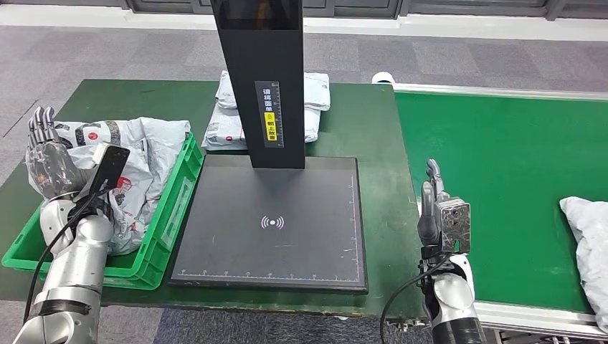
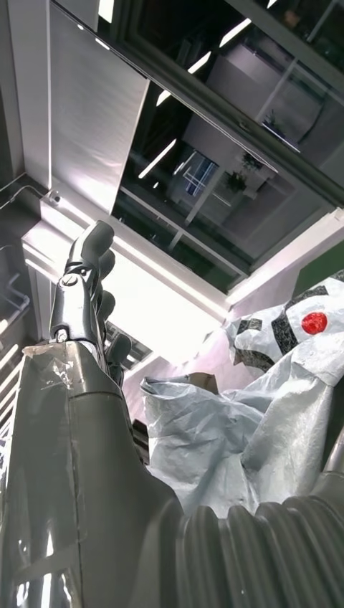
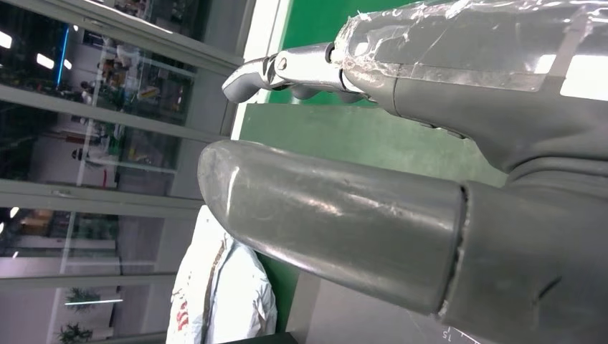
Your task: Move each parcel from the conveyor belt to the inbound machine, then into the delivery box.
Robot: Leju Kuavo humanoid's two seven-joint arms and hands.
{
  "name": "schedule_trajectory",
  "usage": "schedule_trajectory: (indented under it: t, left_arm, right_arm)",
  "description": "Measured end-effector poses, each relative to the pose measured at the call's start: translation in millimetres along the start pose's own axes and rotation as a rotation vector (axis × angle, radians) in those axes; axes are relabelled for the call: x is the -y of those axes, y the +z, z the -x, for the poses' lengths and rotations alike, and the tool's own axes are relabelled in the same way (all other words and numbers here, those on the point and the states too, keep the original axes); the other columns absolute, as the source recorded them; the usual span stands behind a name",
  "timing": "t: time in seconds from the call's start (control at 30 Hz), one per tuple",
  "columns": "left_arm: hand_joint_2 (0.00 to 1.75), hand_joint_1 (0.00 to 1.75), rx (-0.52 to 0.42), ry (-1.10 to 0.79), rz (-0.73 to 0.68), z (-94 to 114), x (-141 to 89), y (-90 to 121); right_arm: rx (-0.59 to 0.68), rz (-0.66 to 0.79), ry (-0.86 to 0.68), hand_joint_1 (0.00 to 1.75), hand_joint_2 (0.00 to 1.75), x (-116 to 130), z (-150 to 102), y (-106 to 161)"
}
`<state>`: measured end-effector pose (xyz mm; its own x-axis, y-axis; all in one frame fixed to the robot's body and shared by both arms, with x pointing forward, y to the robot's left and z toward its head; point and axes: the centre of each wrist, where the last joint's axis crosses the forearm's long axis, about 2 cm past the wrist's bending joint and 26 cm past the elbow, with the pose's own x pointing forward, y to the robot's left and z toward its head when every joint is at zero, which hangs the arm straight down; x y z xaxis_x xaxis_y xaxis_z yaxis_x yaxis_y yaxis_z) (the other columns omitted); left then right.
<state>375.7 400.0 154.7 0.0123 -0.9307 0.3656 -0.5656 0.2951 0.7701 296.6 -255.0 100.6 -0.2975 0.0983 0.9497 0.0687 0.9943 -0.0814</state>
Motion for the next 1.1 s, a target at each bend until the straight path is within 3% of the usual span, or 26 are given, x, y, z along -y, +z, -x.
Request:
schedule_trajectory:
  t: [0.3,0.5,0.77,1.1]
  left_arm:
    - [1.75,0.00,0.064,-0.020,-0.073,-11,-7,4]
    - [1.75,0.00,0.142,-0.012,-0.012,-39,-8,0]
    - [1.75,0.00,0.239,-0.116,0.080,-79,-4,-21]
    - [1.75,0.00,0.266,-0.067,0.124,-88,-2,-25]
  right_arm:
    - [-0.004,-0.001,0.000,0.00,0.00,0,1,1]
    - [-0.023,-0.018,-0.003,0.00,0.00,-1,0,1]
    - [-0.026,-0.051,-0.007,0.00,0.00,-2,0,0]
    - [-0.029,-0.056,-0.006,0.00,0.00,-3,-1,0]
